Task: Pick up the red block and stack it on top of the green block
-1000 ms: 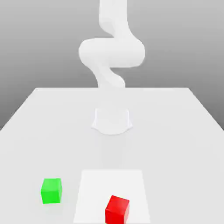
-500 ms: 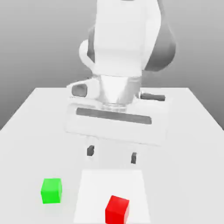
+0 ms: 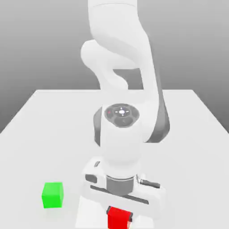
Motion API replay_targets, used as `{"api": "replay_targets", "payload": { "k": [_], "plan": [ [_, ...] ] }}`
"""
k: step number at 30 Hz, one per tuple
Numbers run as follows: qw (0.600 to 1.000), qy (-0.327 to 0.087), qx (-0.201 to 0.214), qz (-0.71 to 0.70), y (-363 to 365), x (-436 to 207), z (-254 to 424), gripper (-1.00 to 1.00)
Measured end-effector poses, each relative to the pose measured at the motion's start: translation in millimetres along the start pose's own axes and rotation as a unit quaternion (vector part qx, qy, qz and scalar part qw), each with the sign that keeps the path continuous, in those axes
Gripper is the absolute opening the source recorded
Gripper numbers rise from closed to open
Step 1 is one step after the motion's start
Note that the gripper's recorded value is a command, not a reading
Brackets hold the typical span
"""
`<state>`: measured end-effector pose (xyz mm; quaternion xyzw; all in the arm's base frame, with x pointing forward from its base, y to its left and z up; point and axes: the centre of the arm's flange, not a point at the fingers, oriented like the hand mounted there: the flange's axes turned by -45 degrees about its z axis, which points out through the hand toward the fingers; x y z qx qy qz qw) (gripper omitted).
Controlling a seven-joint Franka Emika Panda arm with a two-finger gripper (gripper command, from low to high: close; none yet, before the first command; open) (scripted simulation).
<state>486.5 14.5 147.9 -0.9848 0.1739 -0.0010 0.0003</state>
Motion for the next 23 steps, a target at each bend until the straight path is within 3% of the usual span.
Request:
{"api": "replay_targets", "payload": {
  "k": [7, 11, 14, 19, 20, 23],
  "plan": [
    [1.000, 0.000, -0.001, 0.009, 6, 1, -57, -1.00],
    [0.989, 0.000, -0.005, 0.151, 103, 5, -80, -1.00],
    [0.958, 0.000, -0.003, 0.288, 197, -7, -95, -1.00],
    [0.949, 0.000, -0.001, 0.314, 209, -13, -51, -1.00],
    [0.949, 0.000, -0.001, 0.315, 209, -14, -40, 1.00],
    [0.949, 0.000, -0.001, 0.315, 209, -14, -40, 1.00]
  ]
}}
